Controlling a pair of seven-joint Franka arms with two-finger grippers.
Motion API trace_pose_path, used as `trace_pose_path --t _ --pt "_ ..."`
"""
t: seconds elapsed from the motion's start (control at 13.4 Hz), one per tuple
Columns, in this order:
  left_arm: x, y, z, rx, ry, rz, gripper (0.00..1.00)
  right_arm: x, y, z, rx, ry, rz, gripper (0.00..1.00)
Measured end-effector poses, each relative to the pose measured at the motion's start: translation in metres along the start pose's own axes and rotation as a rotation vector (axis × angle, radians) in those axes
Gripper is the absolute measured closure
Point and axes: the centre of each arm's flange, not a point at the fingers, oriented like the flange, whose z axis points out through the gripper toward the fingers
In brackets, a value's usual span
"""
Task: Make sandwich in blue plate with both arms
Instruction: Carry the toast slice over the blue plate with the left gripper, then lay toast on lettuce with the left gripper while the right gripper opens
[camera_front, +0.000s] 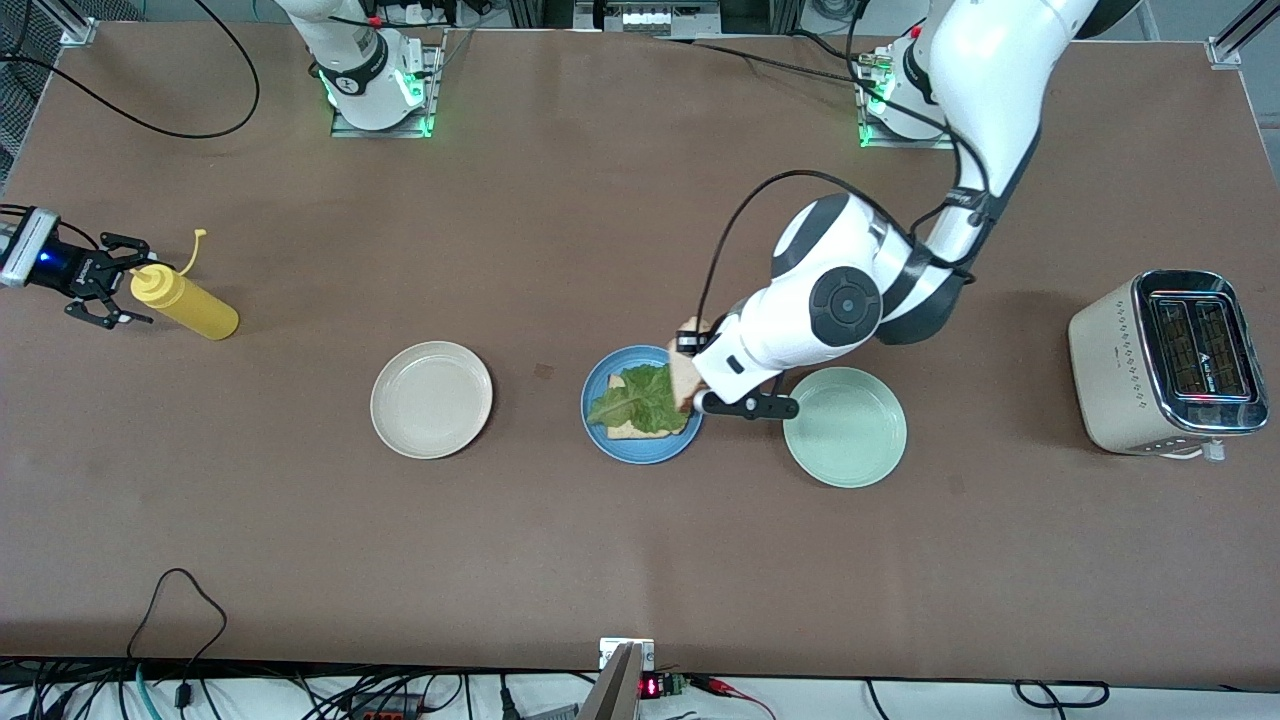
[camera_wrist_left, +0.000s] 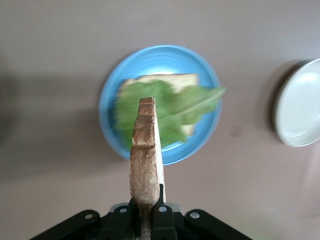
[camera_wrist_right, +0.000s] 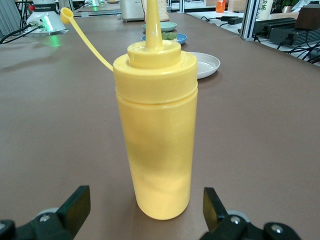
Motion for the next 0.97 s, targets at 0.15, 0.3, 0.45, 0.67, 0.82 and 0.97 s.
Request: trace_pose_path --t 0.15,0.3,0.45,0.67,0.82,0.97 --pt "0.0 0.012 0.016 -0.065 0.018 -0.024 0.9 0.003 0.0 -0.009 -0.001 0.007 -0.006 0.0" --pt "0.002 0.015 0.027 -0.083 0.027 -0.037 0.9 0.01 0.005 -0.021 -0.005 0.004 -0.024 0.0" --pt "0.007 0.013 0.034 -0.115 0.044 -0.058 0.9 0.017 0.01 -0.03 -0.004 0.004 -0.023 0.0" --pt "0.007 0.017 0.049 -0.136 0.048 -0.065 0.9 0.029 0.016 -0.043 0.002 0.009 0.006 0.0" --pt "0.004 0.022 0.056 -0.139 0.05 -0.059 0.9 0.039 0.021 -0.054 0.003 0.006 0.036 0.0" --pt "0.005 0.021 0.06 -0.139 0.05 -0.057 0.9 0.054 0.027 -0.067 -0.007 -0.015 0.068 0.0"
